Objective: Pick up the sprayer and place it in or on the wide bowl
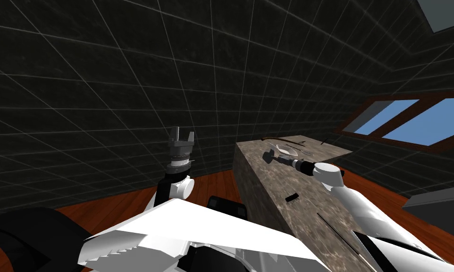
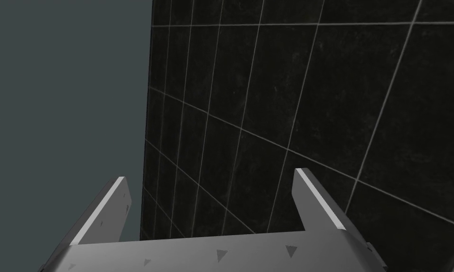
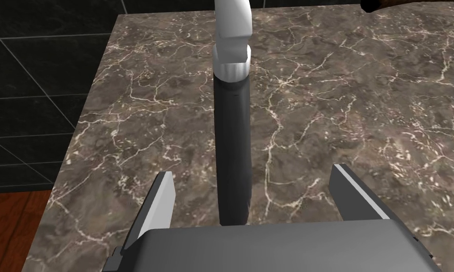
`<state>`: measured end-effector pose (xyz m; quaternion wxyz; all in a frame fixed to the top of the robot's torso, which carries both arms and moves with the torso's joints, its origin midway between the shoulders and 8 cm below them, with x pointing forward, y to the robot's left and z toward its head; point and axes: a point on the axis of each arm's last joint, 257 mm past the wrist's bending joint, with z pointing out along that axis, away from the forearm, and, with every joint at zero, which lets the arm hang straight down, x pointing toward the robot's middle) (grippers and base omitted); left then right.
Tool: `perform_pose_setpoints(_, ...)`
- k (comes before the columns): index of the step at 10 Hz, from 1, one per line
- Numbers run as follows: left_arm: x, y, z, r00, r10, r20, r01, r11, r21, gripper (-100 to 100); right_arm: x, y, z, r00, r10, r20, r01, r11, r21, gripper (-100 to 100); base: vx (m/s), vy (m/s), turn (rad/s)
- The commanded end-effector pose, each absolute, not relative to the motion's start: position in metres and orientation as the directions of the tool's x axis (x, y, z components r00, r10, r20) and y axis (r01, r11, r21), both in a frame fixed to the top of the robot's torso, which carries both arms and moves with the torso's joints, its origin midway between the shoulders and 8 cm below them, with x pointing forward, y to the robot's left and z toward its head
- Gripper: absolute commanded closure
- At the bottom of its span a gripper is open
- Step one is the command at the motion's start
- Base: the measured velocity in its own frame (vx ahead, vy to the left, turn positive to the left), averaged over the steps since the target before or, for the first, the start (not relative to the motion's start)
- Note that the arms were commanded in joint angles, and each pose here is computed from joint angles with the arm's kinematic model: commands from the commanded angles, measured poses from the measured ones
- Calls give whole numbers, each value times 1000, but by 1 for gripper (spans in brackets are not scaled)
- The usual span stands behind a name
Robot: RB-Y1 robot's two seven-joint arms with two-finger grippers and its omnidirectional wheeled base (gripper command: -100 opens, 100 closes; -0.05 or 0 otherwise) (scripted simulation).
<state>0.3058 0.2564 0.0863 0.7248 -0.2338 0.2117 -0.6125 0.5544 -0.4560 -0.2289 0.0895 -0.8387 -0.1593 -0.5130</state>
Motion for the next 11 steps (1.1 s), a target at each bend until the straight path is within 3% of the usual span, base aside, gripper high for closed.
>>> perform_pose_setpoints(1,306,256,86,160,-987,-21,789,140,-598,0,550,-466,-228,423,190,886,371,-928,22,-100,136,79,-188)
perform_pose_setpoints(11,306,256,86,160,-987,-21,789,140,-598,0,519,-474,-234,411,258,874,495,-869,24,-100,115,84,-130)
